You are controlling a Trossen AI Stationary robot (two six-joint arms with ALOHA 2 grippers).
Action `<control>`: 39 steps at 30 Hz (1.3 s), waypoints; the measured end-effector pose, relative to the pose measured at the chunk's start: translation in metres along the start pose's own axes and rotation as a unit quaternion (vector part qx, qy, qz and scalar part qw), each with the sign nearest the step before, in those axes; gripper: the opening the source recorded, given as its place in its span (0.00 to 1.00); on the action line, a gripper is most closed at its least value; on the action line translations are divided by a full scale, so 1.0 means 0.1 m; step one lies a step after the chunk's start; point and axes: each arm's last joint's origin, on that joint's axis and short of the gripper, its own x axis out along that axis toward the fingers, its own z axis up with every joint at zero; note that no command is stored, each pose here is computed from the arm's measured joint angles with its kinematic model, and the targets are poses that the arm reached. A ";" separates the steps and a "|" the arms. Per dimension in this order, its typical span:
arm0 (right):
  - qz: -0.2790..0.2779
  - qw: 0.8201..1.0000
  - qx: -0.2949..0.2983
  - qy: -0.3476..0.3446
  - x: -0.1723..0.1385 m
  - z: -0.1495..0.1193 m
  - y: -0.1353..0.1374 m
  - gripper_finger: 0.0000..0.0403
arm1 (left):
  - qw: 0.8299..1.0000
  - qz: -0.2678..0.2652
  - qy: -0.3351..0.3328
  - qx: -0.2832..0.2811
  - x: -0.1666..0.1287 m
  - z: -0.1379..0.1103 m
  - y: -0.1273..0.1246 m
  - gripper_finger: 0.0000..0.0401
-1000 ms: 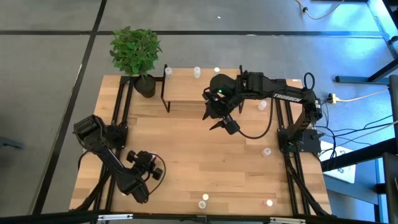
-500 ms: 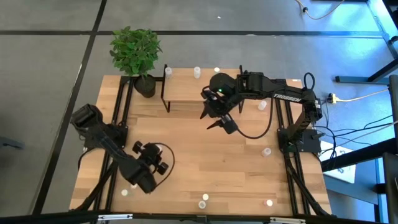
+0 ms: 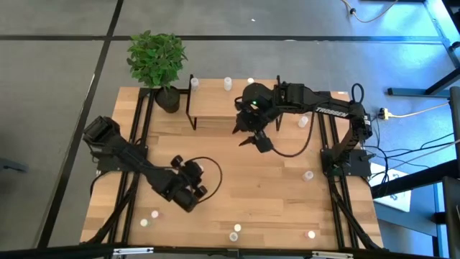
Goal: Pick and place medicine bottles onto shelf by color
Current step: Put the top left pink pill bottle on the shelf
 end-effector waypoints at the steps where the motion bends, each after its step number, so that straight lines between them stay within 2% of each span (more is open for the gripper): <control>1: -0.017 1.000 0.012 0.013 -0.01 -0.02 -0.02 0.59 | 1.000 -0.001 -0.002 0.006 0.02 0.03 0.00 0.20; 5: -0.082 0.994 0.050 0.047 -0.03 -0.08 -0.10 0.59 | 1.000 -0.009 0.003 0.027 0.12 0.13 0.00 0.20; 11: -0.098 0.991 0.073 0.051 -0.16 -0.12 -0.13 0.59 | 0.998 -0.019 -0.009 0.057 0.27 0.31 0.00 0.20; 17: -0.142 0.983 0.094 0.064 -0.40 -0.16 -0.05 0.59 | 0.997 -0.037 -0.024 0.062 0.47 0.43 0.03 0.20; 22: -0.121 0.985 0.088 0.080 -0.46 -0.16 0.11 0.59 | 0.996 -0.066 -0.034 0.050 0.68 0.43 0.11 0.20; 28: -0.037 0.994 0.064 0.077 -0.33 -0.19 0.31 0.59 | 0.994 -0.078 -0.058 0.057 0.80 0.52 0.16 0.20; 39: -0.054 0.996 0.058 0.031 -0.26 -0.41 0.44 0.59 | 0.993 -0.074 -0.053 0.078 0.93 0.53 0.18 0.20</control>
